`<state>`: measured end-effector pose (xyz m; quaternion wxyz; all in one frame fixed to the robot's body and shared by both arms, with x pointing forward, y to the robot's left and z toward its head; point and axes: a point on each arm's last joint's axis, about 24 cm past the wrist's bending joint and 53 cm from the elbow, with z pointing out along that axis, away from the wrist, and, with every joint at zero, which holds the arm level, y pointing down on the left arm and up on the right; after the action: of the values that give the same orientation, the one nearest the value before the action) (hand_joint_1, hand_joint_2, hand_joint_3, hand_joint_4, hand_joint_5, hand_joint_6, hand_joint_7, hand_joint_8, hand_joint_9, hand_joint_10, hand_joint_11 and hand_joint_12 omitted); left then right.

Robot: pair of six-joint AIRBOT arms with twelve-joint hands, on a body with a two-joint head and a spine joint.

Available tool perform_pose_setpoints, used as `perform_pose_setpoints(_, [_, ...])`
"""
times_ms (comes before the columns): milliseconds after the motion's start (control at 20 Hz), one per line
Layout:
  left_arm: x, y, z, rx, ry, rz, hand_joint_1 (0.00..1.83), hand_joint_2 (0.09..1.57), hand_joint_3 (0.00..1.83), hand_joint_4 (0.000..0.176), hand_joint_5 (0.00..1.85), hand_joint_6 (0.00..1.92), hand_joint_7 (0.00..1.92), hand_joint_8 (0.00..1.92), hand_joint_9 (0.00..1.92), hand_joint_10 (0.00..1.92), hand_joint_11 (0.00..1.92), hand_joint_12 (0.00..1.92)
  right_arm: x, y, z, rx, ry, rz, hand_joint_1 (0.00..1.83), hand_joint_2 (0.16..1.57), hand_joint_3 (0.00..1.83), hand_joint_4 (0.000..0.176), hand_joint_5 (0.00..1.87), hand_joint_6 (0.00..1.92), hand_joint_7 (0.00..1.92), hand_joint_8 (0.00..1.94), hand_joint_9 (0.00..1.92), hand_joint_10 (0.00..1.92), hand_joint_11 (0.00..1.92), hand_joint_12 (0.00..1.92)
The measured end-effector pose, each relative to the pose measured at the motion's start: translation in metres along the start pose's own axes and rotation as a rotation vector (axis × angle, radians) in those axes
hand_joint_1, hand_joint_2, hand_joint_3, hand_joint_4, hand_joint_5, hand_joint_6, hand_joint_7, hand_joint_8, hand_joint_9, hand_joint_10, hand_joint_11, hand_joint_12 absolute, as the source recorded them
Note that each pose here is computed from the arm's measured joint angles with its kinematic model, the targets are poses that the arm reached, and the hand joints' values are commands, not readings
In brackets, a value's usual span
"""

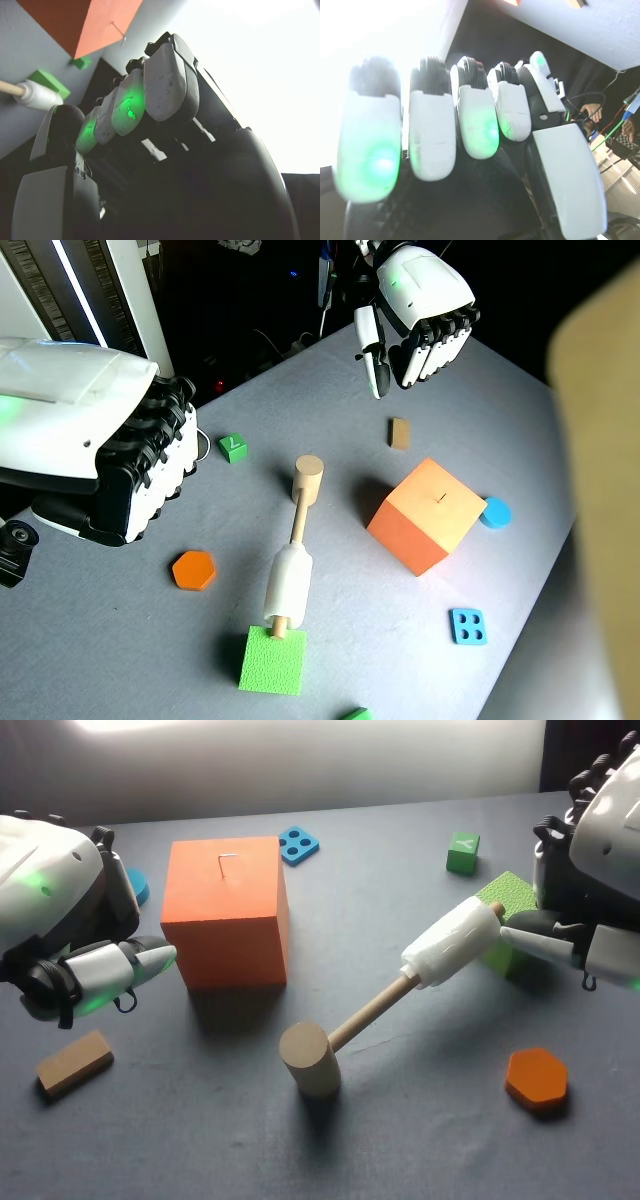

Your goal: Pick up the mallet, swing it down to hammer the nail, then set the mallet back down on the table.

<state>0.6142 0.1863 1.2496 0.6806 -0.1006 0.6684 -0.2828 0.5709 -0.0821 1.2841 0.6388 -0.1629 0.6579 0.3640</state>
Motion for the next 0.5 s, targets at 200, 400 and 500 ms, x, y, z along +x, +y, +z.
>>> perform_pose_setpoints(200, [0.0031,0.0014,-0.0002,-0.005,0.012,-0.001,0.0,1.2,0.02,0.0,0.0,0.0,0.0,0.0,0.0,0.0,0.0,0.0,0.0014,0.0008,0.0005,-0.002,-0.001,-0.032,0.0,1.08,0.03,0.0,0.04,0.01,0.03,0.0,0.0,0.0,0.0,0.0])
perform_pose_setpoints(400, [0.005,-0.0004,-0.0002,0.003,0.02,0.005,0.0,1.19,0.02,0.0,0.0,0.0,0.0,0.0,0.0,0.0,0.0,0.0,0.0013,0.0043,0.0022,-0.012,-0.006,-0.032,0.0,1.08,0.02,0.0,0.02,0.0,0.01,0.0,0.0,0.0,0.0,0.0])
perform_pose_setpoints(500, [0.0069,0.0004,-0.0004,0.0,0.028,0.0,0.0,1.19,0.02,0.0,0.0,0.0,0.0,0.0,0.0,0.0,0.0,0.0,0.0045,0.0039,0.0028,-0.012,0.004,-0.031,0.0,1.08,0.02,0.0,0.02,0.0,0.0,0.0,0.0,0.0,0.0,0.0])
